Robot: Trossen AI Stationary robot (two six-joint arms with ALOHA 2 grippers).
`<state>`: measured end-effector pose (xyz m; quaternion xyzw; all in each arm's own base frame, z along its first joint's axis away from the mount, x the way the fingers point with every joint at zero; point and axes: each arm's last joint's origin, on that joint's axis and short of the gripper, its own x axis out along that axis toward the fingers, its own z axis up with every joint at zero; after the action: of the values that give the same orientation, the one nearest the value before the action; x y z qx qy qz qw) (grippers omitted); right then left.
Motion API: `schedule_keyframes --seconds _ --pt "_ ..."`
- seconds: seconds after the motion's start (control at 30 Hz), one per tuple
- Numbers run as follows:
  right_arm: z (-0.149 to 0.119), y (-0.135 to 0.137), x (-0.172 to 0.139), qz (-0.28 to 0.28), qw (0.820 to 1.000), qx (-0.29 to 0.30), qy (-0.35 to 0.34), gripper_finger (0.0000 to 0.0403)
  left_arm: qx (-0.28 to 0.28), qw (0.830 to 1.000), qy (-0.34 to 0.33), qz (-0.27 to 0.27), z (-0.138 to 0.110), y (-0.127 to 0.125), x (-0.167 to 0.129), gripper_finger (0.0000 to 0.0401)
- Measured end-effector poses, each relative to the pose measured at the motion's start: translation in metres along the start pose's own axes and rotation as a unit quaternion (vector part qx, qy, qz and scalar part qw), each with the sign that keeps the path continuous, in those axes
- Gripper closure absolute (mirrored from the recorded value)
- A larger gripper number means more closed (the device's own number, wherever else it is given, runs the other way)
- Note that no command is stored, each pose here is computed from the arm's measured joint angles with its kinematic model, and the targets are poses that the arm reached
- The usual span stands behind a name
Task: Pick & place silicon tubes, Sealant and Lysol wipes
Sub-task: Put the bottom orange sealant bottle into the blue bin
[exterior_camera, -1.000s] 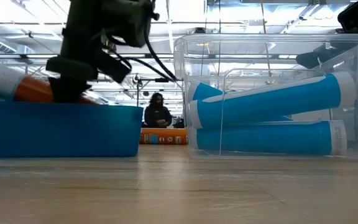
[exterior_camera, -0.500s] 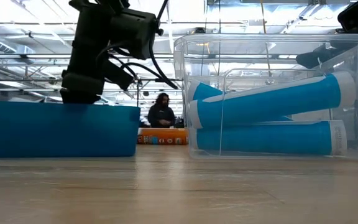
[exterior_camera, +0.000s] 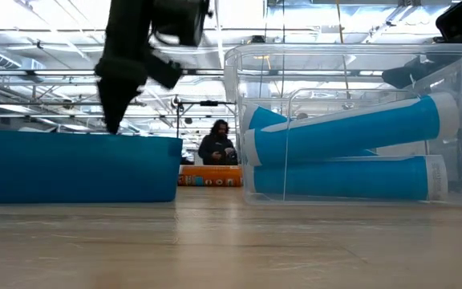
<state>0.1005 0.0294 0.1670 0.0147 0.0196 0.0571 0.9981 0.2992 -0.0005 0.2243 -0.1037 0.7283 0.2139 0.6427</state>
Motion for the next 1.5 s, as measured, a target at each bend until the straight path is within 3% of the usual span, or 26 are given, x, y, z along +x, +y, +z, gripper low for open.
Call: schedule_keyframes --seconds 0.1,0.2,0.27,0.5,0.67,0.77,0.9,1.13,1.5 --pt "0.000 0.000 0.000 0.000 1.000 0.000 0.000 0.0078 0.000 0.997 -0.069 0.038 0.007 0.009 -0.022 0.0117" --pt "0.000 0.000 0.000 0.000 1.000 0.000 0.000 0.0078 0.016 0.983 -0.137 0.124 0.017 0.023 -0.041 0.0125" --pt "0.000 0.000 0.000 0.000 1.000 0.000 0.000 0.0078 0.037 0.973 -0.168 0.152 0.028 0.035 -0.052 0.0127" --pt "0.000 0.000 0.000 0.000 1.000 0.000 0.000 0.0078 0.056 0.967 -0.236 0.078 0.070 0.103 -0.053 0.0129" --pt "0.000 0.000 0.000 0.000 1.000 0.000 0.000 0.0078 0.013 0.956 -0.293 -0.003 0.085 0.162 -0.048 0.0130" --pt "0.000 0.000 0.000 0.000 1.000 0.000 0.000 0.0078 0.021 0.948 -0.318 -0.019 0.088 0.178 -0.043 0.0130" --pt "0.000 0.000 0.000 0.000 1.000 0.000 0.000 0.0078 0.032 0.948 -0.314 -0.033 0.098 0.184 -0.027 0.0130" --pt "0.000 0.000 0.000 0.000 1.000 0.000 0.000 0.0078 0.091 0.968 -0.232 -0.013 0.125 0.177 0.031 0.0130" --pt "0.000 0.000 0.000 0.000 1.000 0.000 0.000 0.0078 0.110 0.979 -0.168 -0.032 0.144 0.179 0.090 0.0130"
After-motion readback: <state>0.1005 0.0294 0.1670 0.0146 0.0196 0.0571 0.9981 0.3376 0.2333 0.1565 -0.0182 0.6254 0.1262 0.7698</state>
